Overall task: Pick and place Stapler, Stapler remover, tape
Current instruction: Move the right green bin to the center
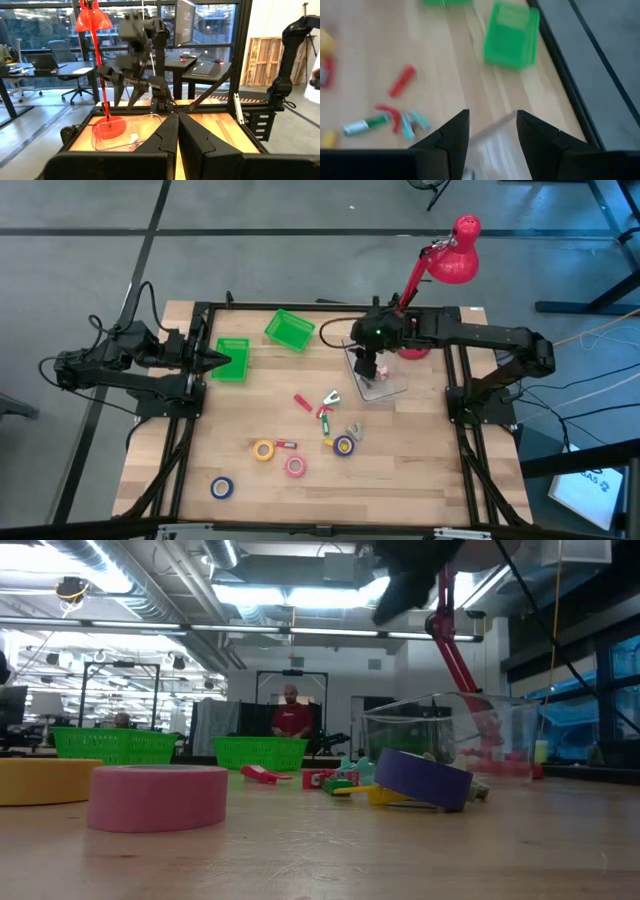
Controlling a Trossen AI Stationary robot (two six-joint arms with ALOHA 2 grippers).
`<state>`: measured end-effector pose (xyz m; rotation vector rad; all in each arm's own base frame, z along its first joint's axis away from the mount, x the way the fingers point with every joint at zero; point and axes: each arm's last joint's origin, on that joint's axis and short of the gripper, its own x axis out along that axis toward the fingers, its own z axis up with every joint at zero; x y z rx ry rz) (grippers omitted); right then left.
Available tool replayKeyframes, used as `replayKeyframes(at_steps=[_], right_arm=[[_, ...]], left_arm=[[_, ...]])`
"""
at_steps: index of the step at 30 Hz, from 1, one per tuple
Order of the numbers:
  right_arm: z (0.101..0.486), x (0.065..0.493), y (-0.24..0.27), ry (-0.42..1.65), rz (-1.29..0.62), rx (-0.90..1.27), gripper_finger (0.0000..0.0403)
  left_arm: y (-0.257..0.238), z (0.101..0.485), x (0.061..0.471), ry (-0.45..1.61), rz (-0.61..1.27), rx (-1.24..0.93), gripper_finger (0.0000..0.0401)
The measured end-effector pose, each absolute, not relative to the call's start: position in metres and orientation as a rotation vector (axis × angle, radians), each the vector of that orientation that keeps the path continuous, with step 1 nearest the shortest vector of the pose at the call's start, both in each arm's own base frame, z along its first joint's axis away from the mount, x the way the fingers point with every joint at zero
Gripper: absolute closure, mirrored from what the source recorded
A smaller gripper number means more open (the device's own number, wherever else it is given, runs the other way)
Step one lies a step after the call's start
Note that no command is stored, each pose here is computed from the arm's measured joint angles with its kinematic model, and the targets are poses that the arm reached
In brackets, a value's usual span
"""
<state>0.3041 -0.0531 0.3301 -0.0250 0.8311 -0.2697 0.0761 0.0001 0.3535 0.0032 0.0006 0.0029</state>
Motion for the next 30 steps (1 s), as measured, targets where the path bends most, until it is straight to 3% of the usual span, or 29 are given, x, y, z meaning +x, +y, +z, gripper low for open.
replayKeyframes(at_steps=[12,22,30], right_arm=[[0.356,0.313,-0.037,0.687,-0.165,0.043,0.0236],[0.358,0.315,0.000,0.663,-0.277,0.000,0.0236],[0.356,0.312,0.014,0.671,-0.312,0.070,0.0236]], left_arm=[[0.000,0.354,0.076,-0.005,0.004,0.005,0.0395],[-0.001,0.356,0.077,-0.024,-0.026,-0.114,0.0389],[0.003,0.348,0.104,0.085,0.094,-0.141,0.0388]])
